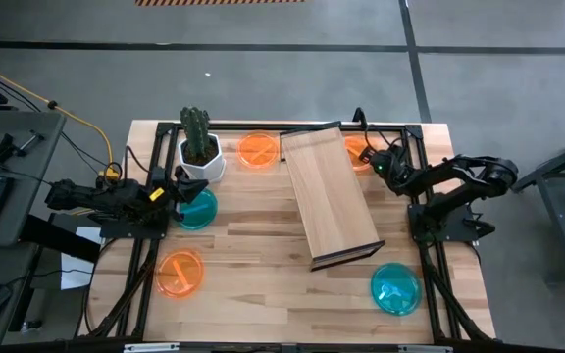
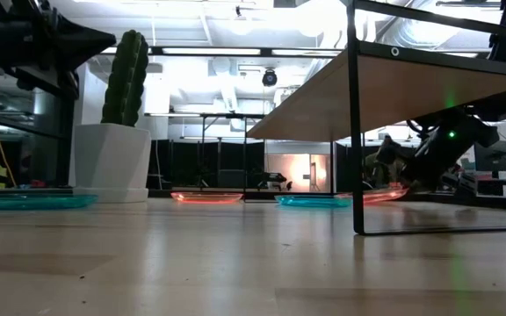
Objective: Place and stack plates onto a shelf
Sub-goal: Put the top right orange plate on the shelf
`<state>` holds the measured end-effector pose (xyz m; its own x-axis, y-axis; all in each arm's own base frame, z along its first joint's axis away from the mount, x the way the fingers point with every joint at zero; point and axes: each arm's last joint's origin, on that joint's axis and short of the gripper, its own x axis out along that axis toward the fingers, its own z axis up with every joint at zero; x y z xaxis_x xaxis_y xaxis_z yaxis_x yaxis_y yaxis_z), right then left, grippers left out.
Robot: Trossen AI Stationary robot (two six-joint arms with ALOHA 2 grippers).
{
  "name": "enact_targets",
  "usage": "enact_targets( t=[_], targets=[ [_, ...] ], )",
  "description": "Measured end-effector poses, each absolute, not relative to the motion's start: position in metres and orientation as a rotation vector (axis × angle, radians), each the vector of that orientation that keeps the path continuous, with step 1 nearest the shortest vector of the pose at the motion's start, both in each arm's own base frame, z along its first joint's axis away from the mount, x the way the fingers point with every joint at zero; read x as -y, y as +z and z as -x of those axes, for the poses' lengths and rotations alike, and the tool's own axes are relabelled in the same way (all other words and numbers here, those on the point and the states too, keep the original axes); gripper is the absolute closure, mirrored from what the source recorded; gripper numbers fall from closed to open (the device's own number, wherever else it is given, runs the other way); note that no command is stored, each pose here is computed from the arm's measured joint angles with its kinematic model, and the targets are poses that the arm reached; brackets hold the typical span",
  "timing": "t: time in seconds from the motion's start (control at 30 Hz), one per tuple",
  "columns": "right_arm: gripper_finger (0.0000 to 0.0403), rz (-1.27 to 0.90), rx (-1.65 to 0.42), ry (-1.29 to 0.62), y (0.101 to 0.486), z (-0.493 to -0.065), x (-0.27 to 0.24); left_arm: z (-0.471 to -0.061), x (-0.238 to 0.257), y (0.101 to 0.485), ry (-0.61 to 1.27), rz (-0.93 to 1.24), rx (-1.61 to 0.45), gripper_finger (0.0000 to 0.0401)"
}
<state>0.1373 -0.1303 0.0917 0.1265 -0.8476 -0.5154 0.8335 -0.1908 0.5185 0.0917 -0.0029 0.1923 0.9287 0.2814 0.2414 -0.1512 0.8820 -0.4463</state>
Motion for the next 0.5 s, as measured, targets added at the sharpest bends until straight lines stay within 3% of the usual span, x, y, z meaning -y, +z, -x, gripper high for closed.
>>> enact_targets(
  t=[0.5],
  targets=[
    [0.0403,-0.895,0.120,-1.505,0.1005,-0.1389,0.1327,-0.0919,0.0029,0.1916,0.231,0.433,0.299,0.0401]
  ],
)
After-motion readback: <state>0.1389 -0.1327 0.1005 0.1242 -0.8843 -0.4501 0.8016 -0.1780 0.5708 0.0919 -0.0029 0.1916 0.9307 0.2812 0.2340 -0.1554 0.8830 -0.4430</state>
